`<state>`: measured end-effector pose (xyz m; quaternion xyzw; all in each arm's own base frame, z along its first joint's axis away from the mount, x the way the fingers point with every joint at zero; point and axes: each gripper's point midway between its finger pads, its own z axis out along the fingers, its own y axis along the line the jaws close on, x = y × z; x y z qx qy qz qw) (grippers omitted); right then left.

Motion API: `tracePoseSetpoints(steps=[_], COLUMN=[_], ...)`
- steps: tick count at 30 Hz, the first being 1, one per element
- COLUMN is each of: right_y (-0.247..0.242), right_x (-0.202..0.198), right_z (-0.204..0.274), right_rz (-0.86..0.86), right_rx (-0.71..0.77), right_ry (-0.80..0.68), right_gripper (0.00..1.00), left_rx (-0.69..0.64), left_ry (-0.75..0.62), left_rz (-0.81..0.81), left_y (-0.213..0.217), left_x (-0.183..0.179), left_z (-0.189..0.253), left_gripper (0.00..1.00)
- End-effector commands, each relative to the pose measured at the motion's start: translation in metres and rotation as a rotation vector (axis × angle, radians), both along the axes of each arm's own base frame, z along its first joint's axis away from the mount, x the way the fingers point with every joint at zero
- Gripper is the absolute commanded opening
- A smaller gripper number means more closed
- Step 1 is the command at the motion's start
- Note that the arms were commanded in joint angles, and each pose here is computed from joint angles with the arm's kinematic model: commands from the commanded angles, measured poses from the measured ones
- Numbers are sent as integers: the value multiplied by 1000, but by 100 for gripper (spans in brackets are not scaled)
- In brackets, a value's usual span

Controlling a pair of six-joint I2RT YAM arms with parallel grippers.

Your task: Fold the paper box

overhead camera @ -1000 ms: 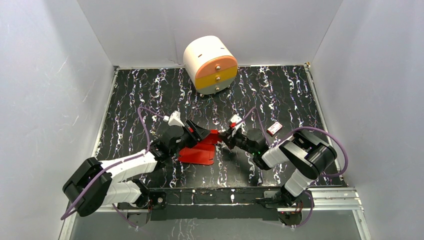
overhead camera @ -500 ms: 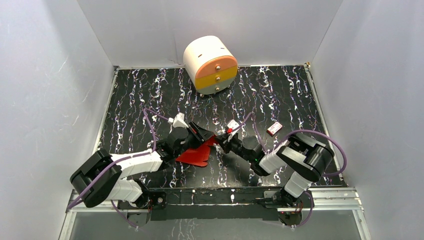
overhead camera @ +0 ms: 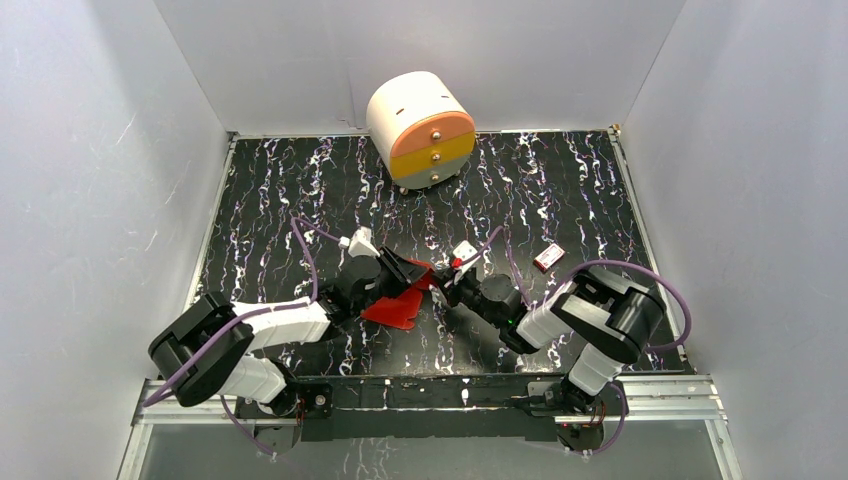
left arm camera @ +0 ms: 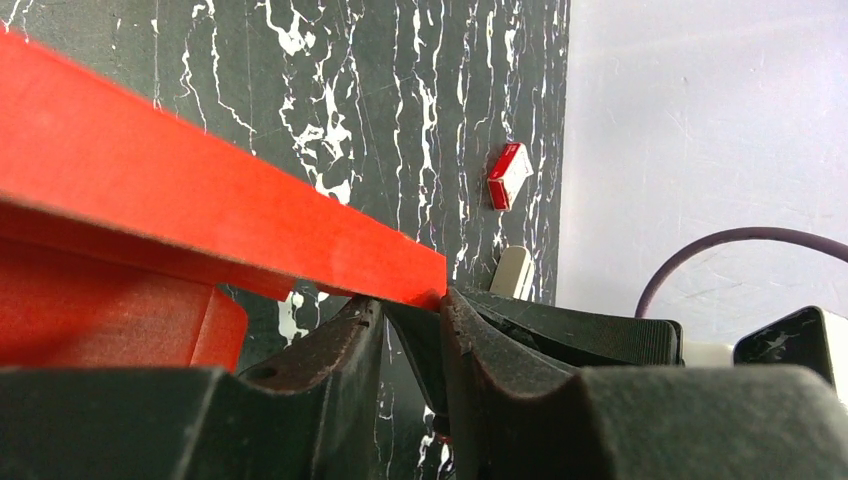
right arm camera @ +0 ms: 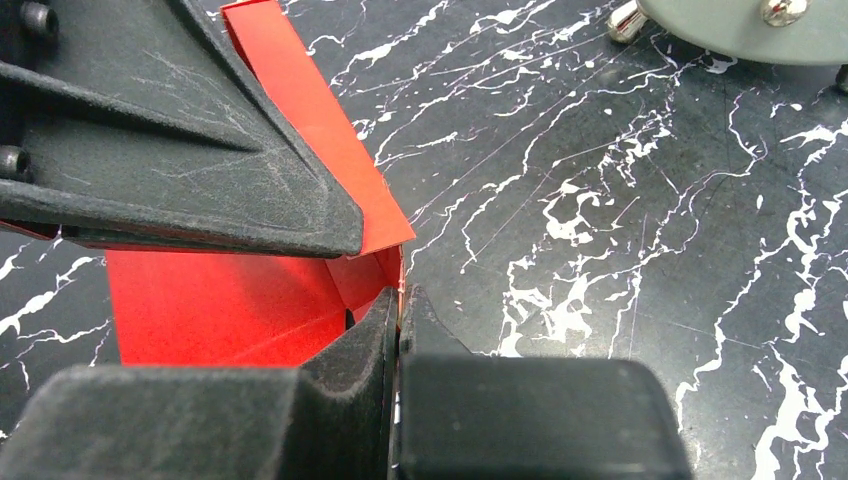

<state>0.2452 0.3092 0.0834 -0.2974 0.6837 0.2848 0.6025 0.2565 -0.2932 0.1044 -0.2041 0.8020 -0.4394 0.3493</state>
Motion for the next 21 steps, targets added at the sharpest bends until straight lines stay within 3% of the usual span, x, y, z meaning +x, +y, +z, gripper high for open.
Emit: tracePoseSetpoints(steps=[1,8,17,21], right_y=[10,12,16,15], right_x=[5,5,2,2], right_z=[17,12,9,9], right_rz=[4,12,36,35], right_rx=[39,14,7,7], right_ry=[-54,-47,-47,-47], right_gripper=[0,0,0,0], left_rx=[23,24,-12,-27], left_ry=[-44,-40,-24,-16], left_rz=[37,51,60,63], left_y=[4,4,4,5], left_x=[9,11,10,8], left_z=[2,-3,-6,-6], left_gripper=[24,21,0,0])
